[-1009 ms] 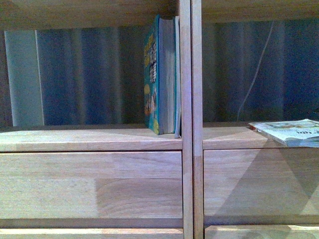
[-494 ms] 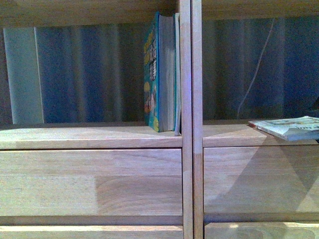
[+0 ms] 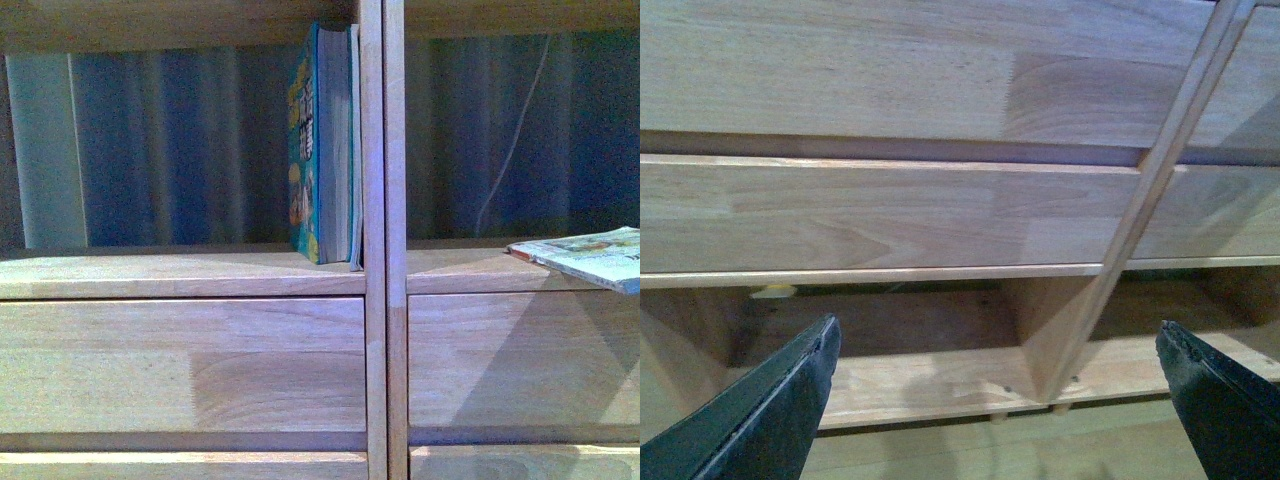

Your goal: Organize books on shelf

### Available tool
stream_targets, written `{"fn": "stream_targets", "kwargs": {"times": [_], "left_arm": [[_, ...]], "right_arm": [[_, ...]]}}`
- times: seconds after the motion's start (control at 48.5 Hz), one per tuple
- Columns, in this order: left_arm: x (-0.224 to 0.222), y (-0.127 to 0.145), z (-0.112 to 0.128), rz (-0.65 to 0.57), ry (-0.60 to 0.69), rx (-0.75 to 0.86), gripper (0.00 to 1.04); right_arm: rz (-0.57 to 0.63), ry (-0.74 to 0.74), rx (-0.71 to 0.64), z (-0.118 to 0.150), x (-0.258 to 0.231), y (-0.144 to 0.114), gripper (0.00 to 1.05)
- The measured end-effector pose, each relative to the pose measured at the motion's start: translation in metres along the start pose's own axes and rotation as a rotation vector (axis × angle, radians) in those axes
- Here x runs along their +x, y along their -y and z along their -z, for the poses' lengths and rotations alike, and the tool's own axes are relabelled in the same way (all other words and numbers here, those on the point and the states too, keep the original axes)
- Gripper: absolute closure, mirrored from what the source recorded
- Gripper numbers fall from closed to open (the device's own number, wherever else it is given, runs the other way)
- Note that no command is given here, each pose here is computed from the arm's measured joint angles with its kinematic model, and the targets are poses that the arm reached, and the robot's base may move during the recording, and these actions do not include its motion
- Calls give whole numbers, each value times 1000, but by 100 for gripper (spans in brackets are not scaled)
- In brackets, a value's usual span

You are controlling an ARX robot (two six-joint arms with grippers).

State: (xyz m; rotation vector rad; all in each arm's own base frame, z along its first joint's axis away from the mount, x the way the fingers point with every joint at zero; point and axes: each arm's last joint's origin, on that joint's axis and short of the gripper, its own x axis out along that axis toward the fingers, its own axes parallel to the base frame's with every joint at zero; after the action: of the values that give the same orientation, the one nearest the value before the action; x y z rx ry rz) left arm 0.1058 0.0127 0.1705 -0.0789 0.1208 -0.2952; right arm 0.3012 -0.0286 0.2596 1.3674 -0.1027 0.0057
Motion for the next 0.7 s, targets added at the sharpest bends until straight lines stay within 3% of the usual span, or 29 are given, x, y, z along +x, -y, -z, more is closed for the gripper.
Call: {"fn": "stream_targets", "kwargs": {"times": [0.082, 0.309, 0.494, 0.618, 0.7], "left_arm": [[1, -11, -12, 36, 20, -18, 7], [19, -47, -53, -79, 100, -44, 7], [63, -77, -89, -136, 128, -129, 7], [100, -86, -109, -44, 82, -269, 7], [133, -84, -124, 121, 22, -400, 7]], "right_arm": [[-27, -7, -3, -5, -12, -3, 97], [-141, -19, -16, -22, -54, -19, 97], [-321, -66, -43, -25, -87, -46, 97], [-458, -126, -61, -17, -98, -63, 97], [-555, -184, -91, -4, -103, -73, 97]]}}
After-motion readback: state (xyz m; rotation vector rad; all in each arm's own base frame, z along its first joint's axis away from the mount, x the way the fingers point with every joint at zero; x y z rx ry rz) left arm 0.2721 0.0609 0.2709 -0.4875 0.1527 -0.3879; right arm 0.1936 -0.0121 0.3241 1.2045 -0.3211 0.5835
